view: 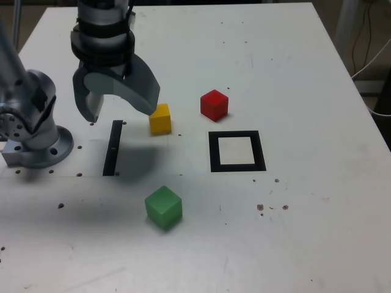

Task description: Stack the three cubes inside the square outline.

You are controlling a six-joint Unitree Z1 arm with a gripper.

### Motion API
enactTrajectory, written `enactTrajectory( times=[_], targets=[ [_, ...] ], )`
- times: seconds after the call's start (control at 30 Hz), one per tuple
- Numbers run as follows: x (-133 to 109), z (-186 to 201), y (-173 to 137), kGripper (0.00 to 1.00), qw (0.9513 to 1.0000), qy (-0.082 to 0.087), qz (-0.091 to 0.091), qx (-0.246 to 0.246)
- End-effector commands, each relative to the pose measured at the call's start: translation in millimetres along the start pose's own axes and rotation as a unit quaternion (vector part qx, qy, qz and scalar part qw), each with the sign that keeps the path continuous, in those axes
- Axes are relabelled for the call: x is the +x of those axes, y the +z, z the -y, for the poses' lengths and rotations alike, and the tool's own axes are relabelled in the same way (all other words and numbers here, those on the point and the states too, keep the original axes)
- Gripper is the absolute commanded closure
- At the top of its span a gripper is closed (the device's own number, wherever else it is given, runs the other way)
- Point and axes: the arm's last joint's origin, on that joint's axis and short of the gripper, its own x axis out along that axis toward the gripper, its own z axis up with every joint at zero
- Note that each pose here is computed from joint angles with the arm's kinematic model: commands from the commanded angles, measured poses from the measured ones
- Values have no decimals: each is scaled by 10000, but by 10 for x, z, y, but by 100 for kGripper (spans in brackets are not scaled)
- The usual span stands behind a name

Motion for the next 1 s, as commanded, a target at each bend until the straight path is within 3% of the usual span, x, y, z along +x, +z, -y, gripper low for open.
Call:
enactTrajectory(
  times=[0.0, 0.33, 0.57, 0.83, 0.97],
  targets=[
    [-1, 3, 9, 0, 10000, 14, -36, 6],
    [11, 7, 71, 1, 9999, -4, -165, 31],
    [-207, -125, 70, 1, 9997, 70, -222, 9],
    [-446, -371, 251, 0, 9997, 227, 124, -18],
    [-552, -522, 458, 1, 9989, 298, 262, 264]
  ],
)
